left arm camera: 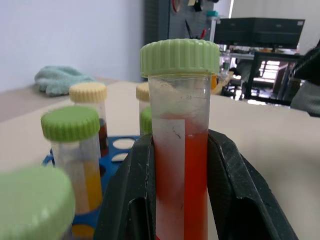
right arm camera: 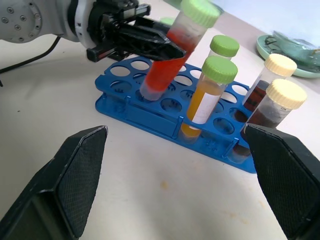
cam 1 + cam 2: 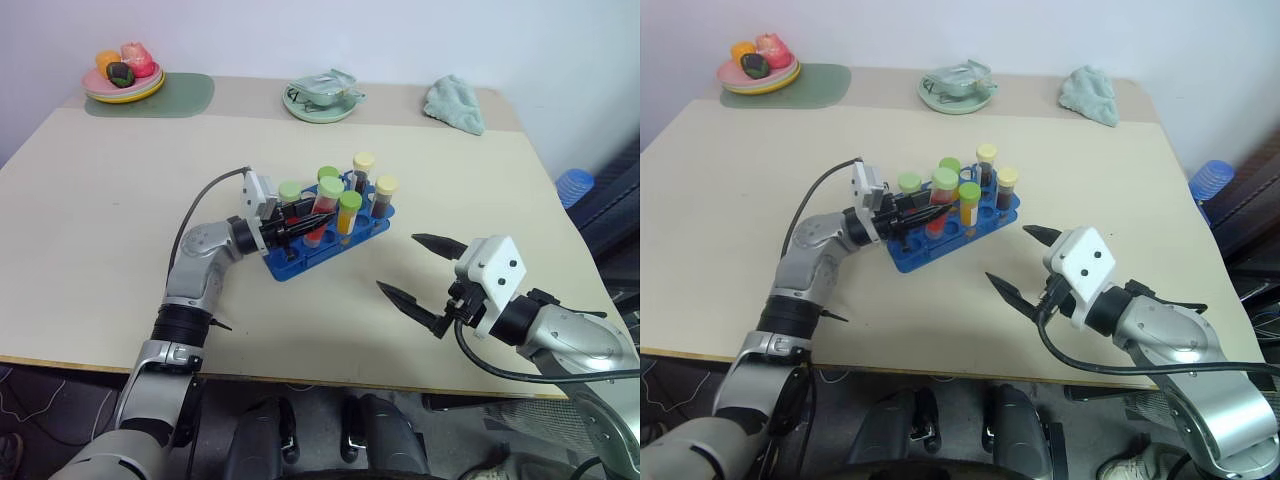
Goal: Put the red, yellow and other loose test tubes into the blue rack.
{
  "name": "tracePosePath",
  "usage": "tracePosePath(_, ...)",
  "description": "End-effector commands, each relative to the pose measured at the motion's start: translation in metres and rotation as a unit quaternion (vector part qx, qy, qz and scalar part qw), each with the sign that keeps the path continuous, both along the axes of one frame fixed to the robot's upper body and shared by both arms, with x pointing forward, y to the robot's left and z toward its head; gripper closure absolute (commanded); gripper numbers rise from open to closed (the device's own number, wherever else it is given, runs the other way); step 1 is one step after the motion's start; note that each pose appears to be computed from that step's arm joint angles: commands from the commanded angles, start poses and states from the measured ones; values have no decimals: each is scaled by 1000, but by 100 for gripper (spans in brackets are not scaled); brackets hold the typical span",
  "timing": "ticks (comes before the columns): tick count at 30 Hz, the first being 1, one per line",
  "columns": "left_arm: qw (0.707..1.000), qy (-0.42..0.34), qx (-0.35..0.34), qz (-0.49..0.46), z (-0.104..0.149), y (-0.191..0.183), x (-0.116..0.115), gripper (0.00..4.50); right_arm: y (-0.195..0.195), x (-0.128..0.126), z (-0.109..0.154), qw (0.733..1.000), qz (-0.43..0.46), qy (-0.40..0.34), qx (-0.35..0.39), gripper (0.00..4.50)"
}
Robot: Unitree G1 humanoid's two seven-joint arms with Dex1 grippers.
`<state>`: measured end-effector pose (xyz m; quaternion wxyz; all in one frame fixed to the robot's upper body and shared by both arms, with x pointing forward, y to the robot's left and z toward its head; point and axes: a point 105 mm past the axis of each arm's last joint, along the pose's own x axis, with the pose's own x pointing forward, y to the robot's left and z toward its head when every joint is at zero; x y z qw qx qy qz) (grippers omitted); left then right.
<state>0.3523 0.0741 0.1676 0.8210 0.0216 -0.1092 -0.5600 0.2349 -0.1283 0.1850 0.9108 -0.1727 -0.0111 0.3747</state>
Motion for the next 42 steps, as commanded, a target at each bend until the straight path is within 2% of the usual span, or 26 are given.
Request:
tracePosePath(1, 1000, -23, 15, -10, 2, -5, -6, 368, 3, -4, 7, 1000, 4, -27, -3, 0)
tracePosePath(8, 999, -18, 31, -1, -5, -10, -5, 368, 3, -2, 3, 1000, 2, -31, -4, 0)
tracePosePath(14, 998, -11, 45, 33, -15, 1, 4, 368, 3, -2, 1, 999, 1, -33, -5, 0)
tracePosePath(29, 1000, 24, 15, 10, -24, 6, 0, 368, 1, -2, -1, 999, -7, -43, -6, 0)
tracePosePath(31, 999, 30, 12, 1, -25, 4, -2, 271, 1, -1, 0, 999, -8, -44, -7, 0)
tracePosePath(32, 1000, 28, 11, 1, -24, 4, -2, 240, 1, -1, 0, 999, -8, -45, -7, 0)
tracePosePath(36, 1000, 28, 10, 2, -23, 2, -2, 33, 1, -1, -1, 999, -9, -45, -6, 0)
tracePosePath(37, 1000, 27, 10, 3, -23, 2, -2, 2, 1, -1, -1, 999, -10, -45, -6, 0)
tracePosePath(42, 1000, 21, 8, 14, -21, 2, -2, 2, 1, -1, -1, 999, -11, -45, -6, 0)
